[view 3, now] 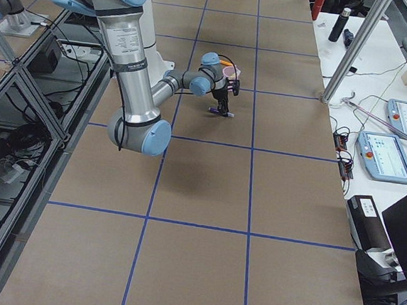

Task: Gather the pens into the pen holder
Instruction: 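Lower the right gripper onto the purple marker and grasp it, then lift the purple marker and carry it over the pink cup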

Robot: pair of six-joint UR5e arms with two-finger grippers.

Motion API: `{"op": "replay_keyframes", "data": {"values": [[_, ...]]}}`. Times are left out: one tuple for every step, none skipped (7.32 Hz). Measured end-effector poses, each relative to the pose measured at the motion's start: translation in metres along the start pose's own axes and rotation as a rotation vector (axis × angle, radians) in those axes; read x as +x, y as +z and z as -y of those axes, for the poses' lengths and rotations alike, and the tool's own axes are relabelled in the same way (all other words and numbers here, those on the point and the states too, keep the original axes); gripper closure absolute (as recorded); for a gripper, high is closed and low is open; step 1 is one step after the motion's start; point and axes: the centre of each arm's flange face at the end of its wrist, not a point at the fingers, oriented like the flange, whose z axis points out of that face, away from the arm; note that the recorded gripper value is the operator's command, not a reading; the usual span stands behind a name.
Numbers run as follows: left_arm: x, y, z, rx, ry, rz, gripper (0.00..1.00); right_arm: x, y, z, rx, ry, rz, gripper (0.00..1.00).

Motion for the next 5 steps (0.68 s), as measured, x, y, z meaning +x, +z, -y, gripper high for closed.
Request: {"op": "replay_keyframes", "data": {"values": [[0.0,0.0,0.0,0.0,0.0,0.0,0.0,0.0,-0.001,0.0,-0.003,-0.002,-0.007,1.0],[0.0,0.0,-0.001,-0.001,-0.001,0.0,0.0,-0.002,-0.004,0.001,-0.003,-0.002,-0.008,1.0],[-0.001,0.001,-0.003,-0.004,-0.005,0.001,0.0,-0.004,-0.014,0.008,0.006,0.003,0.005,1.0],[-0.003,0.002,-0.006,-0.009,-0.009,0.001,0.0,-0.006,-0.031,0.018,0.033,0.013,0.033,1.0],[-0.003,0.003,-0.008,-0.013,-0.012,0.002,0.0,-0.011,-0.052,0.03,0.091,0.023,0.06,1.0]]}}
